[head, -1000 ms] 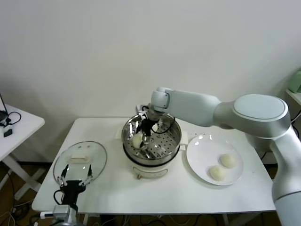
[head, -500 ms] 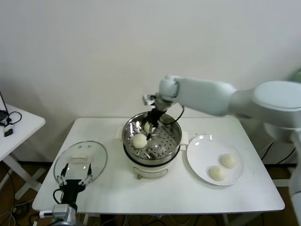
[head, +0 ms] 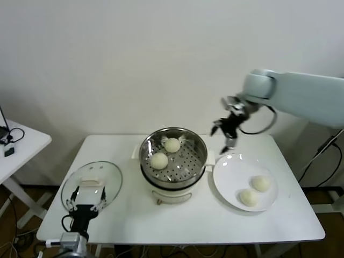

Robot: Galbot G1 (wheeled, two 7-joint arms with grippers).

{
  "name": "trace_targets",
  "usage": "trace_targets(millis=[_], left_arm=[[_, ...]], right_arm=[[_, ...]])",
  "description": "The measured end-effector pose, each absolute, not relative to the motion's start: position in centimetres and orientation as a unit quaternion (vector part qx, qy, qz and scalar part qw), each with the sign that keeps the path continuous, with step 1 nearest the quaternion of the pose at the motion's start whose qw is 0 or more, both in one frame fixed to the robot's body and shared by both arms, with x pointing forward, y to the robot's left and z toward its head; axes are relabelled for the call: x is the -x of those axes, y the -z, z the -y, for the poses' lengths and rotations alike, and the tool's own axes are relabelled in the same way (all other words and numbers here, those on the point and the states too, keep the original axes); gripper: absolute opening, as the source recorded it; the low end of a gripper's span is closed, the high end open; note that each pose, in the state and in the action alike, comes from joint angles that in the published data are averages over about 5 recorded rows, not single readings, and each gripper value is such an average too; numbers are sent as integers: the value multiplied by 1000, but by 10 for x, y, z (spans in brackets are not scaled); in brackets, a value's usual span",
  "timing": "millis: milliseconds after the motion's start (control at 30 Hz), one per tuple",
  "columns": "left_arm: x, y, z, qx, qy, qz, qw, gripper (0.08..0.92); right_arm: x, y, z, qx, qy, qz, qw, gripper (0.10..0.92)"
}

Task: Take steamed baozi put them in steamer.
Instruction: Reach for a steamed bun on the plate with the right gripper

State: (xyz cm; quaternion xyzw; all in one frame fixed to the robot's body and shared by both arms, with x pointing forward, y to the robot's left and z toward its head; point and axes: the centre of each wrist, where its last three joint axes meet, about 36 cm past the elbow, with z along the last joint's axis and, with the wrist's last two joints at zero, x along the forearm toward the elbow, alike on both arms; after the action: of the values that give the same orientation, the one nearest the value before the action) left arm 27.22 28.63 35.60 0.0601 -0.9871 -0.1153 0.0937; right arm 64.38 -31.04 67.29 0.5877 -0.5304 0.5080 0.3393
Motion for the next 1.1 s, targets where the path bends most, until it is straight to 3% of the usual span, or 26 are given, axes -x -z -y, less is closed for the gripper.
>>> trace_targets(millis=[433, 1100], left_arm=[[-264, -353, -285, -65, 120, 985, 102, 823], [-262, -345, -285, -69, 125, 983, 113, 823]], right_arm=[[-602, -567, 386, -577, -496, 528, 377, 823], [-596, -469, 397, -574, -496, 506, 410, 823]])
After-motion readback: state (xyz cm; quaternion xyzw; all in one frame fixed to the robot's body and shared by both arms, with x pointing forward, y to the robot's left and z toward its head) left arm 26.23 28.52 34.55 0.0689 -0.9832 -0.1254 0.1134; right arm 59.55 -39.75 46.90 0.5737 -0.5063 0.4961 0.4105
